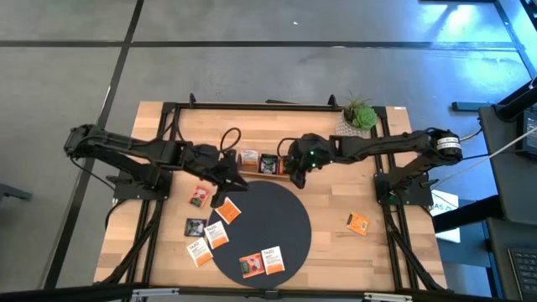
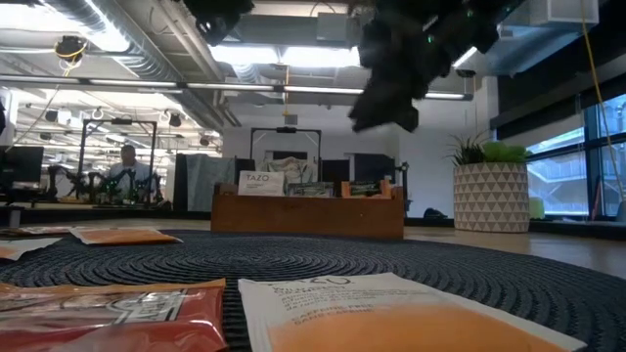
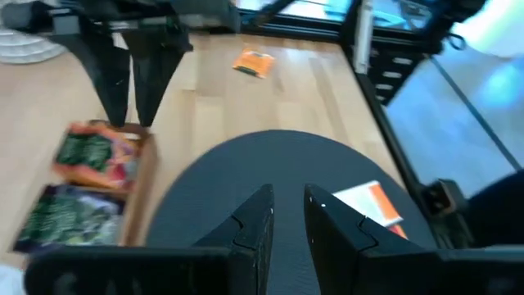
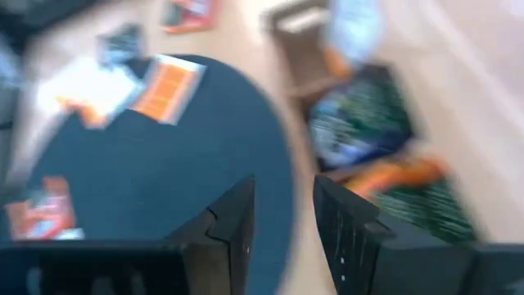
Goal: Pick & Place Tea
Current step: Put the white tea bag into the left of the wooden organizer
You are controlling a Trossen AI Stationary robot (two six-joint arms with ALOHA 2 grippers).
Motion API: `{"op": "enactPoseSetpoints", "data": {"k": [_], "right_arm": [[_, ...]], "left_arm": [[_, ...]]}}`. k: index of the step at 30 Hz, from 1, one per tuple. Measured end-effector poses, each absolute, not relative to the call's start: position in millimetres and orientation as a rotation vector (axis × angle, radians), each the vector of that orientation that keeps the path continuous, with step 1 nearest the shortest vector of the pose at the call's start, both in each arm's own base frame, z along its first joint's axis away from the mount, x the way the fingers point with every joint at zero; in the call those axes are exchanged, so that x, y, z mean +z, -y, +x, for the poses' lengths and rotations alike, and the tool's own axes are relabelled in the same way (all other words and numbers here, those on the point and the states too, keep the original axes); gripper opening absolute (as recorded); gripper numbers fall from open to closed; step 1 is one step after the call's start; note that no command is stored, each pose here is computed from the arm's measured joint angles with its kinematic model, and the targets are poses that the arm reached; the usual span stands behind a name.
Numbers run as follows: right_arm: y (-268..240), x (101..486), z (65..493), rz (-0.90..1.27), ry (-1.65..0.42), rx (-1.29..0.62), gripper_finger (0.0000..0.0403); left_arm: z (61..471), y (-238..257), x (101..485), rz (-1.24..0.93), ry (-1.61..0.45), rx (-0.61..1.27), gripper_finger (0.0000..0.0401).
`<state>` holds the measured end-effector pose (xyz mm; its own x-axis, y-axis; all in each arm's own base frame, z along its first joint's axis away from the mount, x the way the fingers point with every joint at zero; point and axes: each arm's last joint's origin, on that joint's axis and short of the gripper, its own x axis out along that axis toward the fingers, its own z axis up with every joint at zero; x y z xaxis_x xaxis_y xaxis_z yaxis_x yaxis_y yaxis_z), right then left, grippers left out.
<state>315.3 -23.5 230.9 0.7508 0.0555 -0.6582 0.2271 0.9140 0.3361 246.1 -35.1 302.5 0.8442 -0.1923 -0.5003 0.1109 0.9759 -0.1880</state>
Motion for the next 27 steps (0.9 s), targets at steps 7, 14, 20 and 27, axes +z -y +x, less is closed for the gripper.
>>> {"op": "enactPoseSetpoints", "data": {"k": [7, 14, 20, 27], "right_arm": [[-18, 243, 325, 0.462, -0.597, 0.036, 0.0129], [-54, 245, 322, 0.474, -0.604, 0.127, 0.0129], [-96, 238, 316, 0.500, -0.647, 0.191, 0.0129], [-134, 216, 314, 0.509, -0.662, 0.086, 0.0129]], "left_arm": [[252, 73, 298, -0.159, -0.510, -0.170, 0.0066], [277, 122, 266, -0.208, -0.549, -0.180, 0.0066], [304, 179, 247, -0.195, -0.560, -0.194, 0.0066], [327, 237, 225, -0.163, -0.578, -0.196, 0.0066]]}}
